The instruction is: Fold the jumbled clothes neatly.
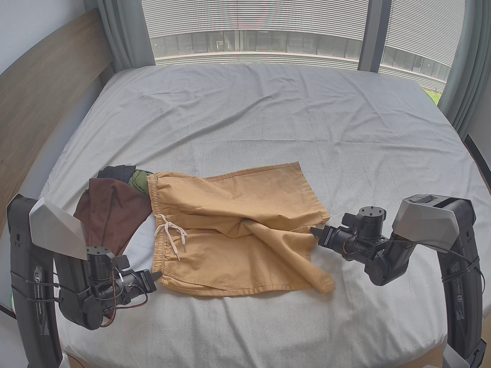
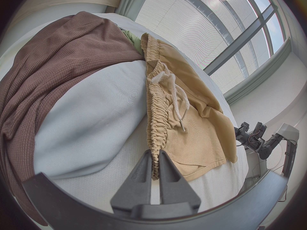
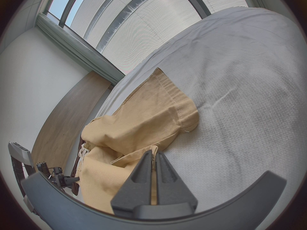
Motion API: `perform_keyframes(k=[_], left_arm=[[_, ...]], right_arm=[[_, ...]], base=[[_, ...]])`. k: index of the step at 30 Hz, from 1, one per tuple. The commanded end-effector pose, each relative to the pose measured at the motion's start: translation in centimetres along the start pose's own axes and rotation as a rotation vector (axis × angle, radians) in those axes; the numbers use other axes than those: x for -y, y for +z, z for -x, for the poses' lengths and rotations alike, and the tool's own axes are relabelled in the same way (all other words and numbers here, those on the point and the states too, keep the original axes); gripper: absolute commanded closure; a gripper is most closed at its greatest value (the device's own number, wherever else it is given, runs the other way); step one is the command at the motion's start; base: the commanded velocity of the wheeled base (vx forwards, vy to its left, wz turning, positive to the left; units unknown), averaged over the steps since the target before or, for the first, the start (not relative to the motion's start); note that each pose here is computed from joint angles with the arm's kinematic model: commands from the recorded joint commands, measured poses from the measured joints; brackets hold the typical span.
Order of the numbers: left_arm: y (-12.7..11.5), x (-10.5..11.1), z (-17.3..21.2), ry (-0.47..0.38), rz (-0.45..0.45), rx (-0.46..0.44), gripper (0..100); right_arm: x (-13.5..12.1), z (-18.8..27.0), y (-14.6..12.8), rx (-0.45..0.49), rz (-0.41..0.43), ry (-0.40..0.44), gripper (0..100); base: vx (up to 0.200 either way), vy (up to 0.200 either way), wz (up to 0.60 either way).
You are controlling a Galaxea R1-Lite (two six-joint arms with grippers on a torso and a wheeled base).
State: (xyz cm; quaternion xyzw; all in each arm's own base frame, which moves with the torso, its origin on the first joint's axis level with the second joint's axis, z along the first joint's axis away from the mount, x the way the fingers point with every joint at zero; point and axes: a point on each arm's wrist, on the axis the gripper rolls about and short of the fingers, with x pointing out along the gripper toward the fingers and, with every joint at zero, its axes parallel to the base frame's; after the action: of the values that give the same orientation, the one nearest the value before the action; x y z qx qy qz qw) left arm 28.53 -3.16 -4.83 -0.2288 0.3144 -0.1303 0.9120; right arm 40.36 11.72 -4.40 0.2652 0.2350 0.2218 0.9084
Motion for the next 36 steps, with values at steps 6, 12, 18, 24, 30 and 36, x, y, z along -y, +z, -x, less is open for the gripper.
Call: perform_keyframes(k=[6,12,18,24,30,36], left_arm=[[0.2,-0.8,0.9,-0.006,0.020,-0.009,100],[0.2,-1.4,1.3,-0.007,-0.028,-0.017,100],[-0.1,-1.5,1.4,-0.005,-0.026,-0.029,100],[-0.2,-1.4,1.3,-0.007,-0.027,-0.033,100],[-0.2,-1.3,1.3,-0.012,-0.030,-0.036,100],[-0.1,-1.2,1.4,-0.013,-0.032,-0.032,100]], right_arm=[[-2.5,2.7,3.1,0.070,0.026,0.032,100],[-2.2,3.5,4.9,0.117,0.027,0.021,100],[-1.6,3.1,5.5,0.141,0.030,0.018,100],[-0.8,2.1,5.5,0.158,0.033,0.022,100],[-0.4,1.2,5.0,0.174,0.041,0.039,100],[-1.3,2.4,5.6,0.188,0.046,0.048,0]], base=[[0.000,0.000,0.00],[0.000,0.000,0.00],[0.000,0.000,0.00],[0.000,0.000,0.00],[0.000,0.000,0.00],[0.000,0.000,0.00]])
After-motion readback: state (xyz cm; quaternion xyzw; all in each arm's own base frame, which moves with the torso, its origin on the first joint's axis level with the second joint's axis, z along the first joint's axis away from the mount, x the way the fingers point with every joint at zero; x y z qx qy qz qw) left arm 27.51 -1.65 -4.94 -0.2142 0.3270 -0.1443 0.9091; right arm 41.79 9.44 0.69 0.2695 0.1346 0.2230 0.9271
